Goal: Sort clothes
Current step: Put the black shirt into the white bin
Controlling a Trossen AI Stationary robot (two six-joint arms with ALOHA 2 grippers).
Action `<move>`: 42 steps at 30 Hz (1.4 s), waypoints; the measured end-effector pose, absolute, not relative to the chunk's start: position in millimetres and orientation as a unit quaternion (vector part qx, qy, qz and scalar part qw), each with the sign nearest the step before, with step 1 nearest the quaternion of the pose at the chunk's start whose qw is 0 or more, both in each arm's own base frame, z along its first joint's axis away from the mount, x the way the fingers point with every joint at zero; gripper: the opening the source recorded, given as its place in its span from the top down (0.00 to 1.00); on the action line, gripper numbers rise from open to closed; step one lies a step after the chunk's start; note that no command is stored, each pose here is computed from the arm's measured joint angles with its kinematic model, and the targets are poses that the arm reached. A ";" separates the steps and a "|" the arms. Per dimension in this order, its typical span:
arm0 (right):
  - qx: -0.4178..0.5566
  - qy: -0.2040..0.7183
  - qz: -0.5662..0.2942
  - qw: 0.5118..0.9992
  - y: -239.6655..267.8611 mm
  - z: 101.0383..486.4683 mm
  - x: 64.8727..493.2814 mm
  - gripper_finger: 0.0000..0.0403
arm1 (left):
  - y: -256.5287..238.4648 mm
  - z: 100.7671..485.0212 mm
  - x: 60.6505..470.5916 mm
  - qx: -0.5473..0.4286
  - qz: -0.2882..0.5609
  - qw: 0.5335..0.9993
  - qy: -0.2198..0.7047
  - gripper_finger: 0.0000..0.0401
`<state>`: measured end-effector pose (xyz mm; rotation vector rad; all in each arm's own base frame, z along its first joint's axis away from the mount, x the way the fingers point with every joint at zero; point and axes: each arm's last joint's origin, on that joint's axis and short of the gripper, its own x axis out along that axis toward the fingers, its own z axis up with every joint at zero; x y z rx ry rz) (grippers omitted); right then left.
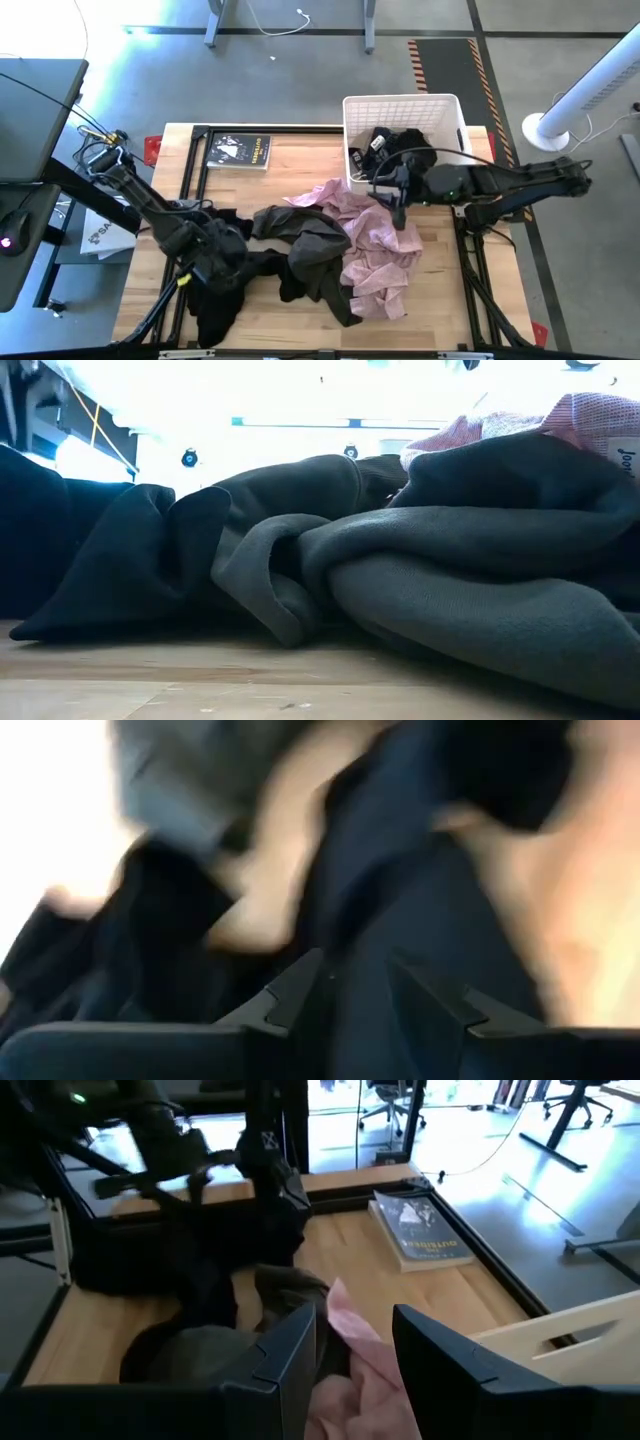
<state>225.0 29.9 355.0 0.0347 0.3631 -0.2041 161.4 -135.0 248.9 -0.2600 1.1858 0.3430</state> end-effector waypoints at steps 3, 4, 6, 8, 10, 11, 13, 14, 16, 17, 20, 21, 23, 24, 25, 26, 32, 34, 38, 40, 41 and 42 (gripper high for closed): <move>0.022 0.181 -0.098 0.978 32.3 349.1 225.8 0.67 | -128.4 225.6 155.7 -0.143 0.192 0.778 0.582 0.66; 0.024 0.182 -0.099 0.978 32.4 348.7 225.8 0.67 | -125.6 217.2 154.3 -0.149 0.195 0.765 0.595 0.64; 0.029 0.180 -0.098 0.978 32.4 349.2 225.8 0.67 | -118.7 198.6 151.2 -0.176 0.213 0.739 0.615 0.59; 0.030 0.179 -0.098 0.978 32.4 349.3 225.7 0.67 | -112.6 180.6 148.1 -0.201 0.227 0.720 0.624 0.55; 0.029 0.180 -0.098 0.978 32.3 349.1 225.7 0.67 | -107.3 163.0 145.4 -0.226 0.228 0.706 0.631 0.52; 0.030 0.180 -0.098 0.978 32.3 349.2 225.7 0.67 | -105.0 155.2 144.4 -0.238 0.226 0.701 0.633 0.52; 0.036 0.179 -0.099 0.978 32.3 349.2 225.6 0.67 | -101.8 142.0 142.8 -0.262 0.215 0.696 0.633 0.51; 0.038 0.179 -0.099 0.978 32.3 349.1 225.6 0.67 | -100.1 137.8 142.0 -0.272 0.211 0.695 0.631 0.52; 0.038 0.179 -0.098 0.978 32.4 349.3 225.6 0.67 | -97.9 132.9 141.5 -0.287 0.213 0.693 0.626 0.56; 0.039 0.179 -0.096 0.978 32.5 349.3 225.6 0.67 | -97.5 132.5 142.4 -0.294 0.216 0.692 0.622 0.60; 0.039 0.180 -0.091 0.979 33.8 349.1 225.6 0.67 | -96.3 136.2 143.2 -0.289 0.230 0.699 0.613 0.78; 0.038 0.180 -0.087 0.979 35.1 349.3 225.5 0.67 | -96.5 138.9 144.4 -0.288 0.230 0.706 0.605 0.85; 0.035 0.174 -0.077 0.981 39.6 350.4 225.5 0.67 | -95.2 145.0 145.3 -0.280 0.237 0.722 0.587 0.95; 0.033 0.170 -0.070 0.982 42.8 350.4 227.0 0.67 | -94.7 150.0 145.7 -0.279 0.239 0.728 0.578 0.96; 0.027 0.165 -0.061 0.984 46.5 350.9 228.6 0.67 | -95.0 158.7 147.2 -0.280 0.239 0.737 0.567 0.95; 0.022 0.164 -0.048 0.985 51.1 349.8 231.0 0.67 | -95.3 169.7 148.9 -0.284 0.238 0.746 0.553 0.95; -0.034 0.155 0.013 0.987 83.9 333.9 257.8 0.67 | -93.0 263.9 146.5 -0.290 0.237 0.823 0.427 0.98; -0.049 0.152 0.025 0.987 93.8 325.8 268.2 0.67 | -93.5 300.1 145.0 -0.291 0.213 0.859 0.363 0.98; -0.052 0.132 0.032 0.989 105.1 313.3 288.5 0.67 | -98.5 367.8 147.2 -0.266 0.150 0.926 0.220 0.98; -0.060 0.116 0.029 0.991 106.6 307.7 299.4 0.67 | -102.1 393.9 151.9 -0.235 0.127 0.951 0.155 0.98; -0.065 0.104 0.028 0.992 106.8 306.2 304.4 0.67 | -104.2 404.3 155.0 -0.218 0.116 0.961 0.126 0.98; -0.071 0.092 0.025 0.993 106.3 305.4 308.7 0.67 | -106.8 413.1 158.7 -0.202 0.106 0.969 0.097 0.98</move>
